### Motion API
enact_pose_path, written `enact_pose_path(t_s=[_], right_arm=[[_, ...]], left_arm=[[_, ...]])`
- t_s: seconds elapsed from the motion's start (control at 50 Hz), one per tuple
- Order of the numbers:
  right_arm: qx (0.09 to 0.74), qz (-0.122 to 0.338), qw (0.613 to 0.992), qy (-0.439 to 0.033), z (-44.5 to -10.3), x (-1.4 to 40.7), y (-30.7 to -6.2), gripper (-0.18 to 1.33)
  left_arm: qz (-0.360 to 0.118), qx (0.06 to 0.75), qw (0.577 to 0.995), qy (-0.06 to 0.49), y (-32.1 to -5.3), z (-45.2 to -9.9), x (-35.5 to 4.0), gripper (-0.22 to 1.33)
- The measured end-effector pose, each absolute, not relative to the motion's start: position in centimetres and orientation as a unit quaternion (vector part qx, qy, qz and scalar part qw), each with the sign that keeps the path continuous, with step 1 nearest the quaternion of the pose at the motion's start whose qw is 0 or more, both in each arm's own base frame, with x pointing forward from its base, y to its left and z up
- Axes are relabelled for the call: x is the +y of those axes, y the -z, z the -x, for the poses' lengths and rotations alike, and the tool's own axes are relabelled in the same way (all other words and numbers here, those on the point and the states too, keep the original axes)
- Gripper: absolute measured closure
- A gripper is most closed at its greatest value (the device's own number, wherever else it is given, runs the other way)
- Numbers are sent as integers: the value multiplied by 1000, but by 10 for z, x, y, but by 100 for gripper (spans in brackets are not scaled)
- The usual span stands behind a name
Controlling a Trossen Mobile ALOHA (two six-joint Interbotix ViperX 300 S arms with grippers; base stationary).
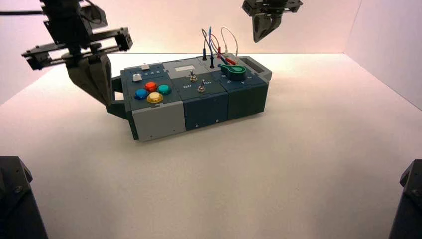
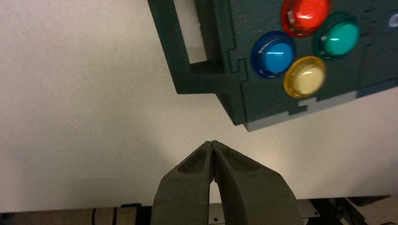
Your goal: Rotate the box clockwise.
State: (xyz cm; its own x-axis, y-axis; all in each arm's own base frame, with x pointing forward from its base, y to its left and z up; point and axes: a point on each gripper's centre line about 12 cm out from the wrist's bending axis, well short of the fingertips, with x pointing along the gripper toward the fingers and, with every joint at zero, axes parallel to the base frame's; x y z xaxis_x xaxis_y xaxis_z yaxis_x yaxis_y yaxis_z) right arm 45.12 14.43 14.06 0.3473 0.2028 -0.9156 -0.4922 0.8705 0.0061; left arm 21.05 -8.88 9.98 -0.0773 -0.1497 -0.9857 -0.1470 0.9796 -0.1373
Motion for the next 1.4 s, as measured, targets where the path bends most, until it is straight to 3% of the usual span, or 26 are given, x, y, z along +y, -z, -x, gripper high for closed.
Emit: enact_pose_path(t_s=[0.44,0.76,1.4], right_arm=[[532,158,798,-234,-473,162,-121,129],[535,177,785,-258,-478,186,-110,129],[552,199,769,-255,-482,183,-91,129]], left_arm=[[98,742,663,-12,-76,-216,-89,128],[100,734,672,-9,-77,-226,-92,128],[82,744,663,-8,-65,-241,-97,128]])
